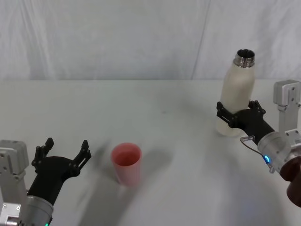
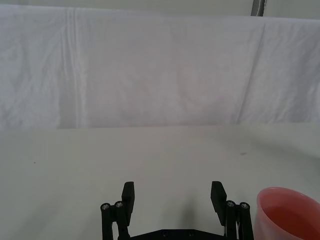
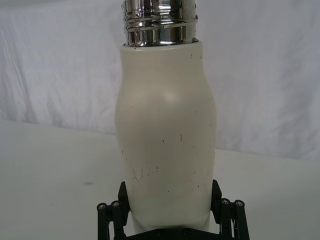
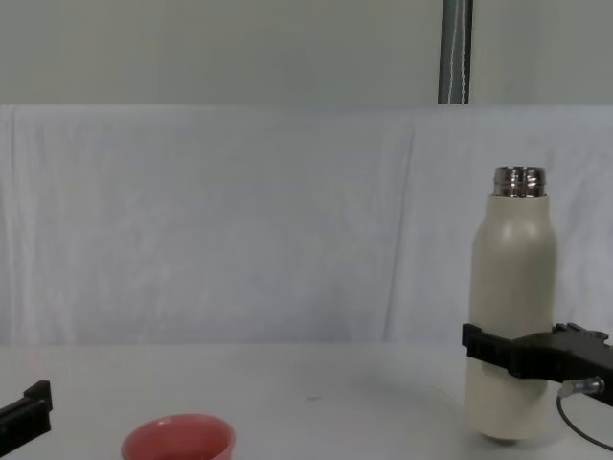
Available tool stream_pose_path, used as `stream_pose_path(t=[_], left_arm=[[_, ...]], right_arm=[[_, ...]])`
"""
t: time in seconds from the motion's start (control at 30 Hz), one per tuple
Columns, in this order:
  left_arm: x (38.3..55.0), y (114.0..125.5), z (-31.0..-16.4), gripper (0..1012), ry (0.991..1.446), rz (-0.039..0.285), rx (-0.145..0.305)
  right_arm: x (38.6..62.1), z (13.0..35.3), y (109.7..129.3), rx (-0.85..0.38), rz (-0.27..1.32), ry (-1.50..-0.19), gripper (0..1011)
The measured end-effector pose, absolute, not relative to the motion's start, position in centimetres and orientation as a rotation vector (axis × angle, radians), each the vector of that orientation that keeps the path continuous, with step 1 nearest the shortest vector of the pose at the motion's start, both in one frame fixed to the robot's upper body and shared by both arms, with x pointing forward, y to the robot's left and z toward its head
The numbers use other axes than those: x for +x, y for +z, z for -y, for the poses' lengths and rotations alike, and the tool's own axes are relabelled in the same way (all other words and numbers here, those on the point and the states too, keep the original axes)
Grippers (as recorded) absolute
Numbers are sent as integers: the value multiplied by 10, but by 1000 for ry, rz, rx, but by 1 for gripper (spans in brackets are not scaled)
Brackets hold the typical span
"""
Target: Grasp the thermos with one hand and pour water into the cup lid.
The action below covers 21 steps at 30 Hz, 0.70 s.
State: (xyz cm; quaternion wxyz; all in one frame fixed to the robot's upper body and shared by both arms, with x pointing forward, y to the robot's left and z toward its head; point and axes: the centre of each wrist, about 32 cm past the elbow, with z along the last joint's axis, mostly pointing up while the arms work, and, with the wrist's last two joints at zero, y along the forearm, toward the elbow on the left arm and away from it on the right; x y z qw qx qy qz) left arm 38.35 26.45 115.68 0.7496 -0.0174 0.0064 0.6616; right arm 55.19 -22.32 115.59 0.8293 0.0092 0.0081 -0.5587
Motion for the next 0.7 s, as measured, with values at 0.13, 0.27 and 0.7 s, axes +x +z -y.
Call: stream_pose_path(t=[0.13,0.27,0.7], left_arm=[[384,1157,-265,1001,1446,-14,-38],[384,1157,-265,1001,1446,-14,-38],[383,1157,-265,1001,1446,-14,-38]], right_arm=[[554,221,1153,17,-22,-1182,953],[556,219,1152,15,-24,-1180,953],[556,214,1147,11,-29,-1172,953]])
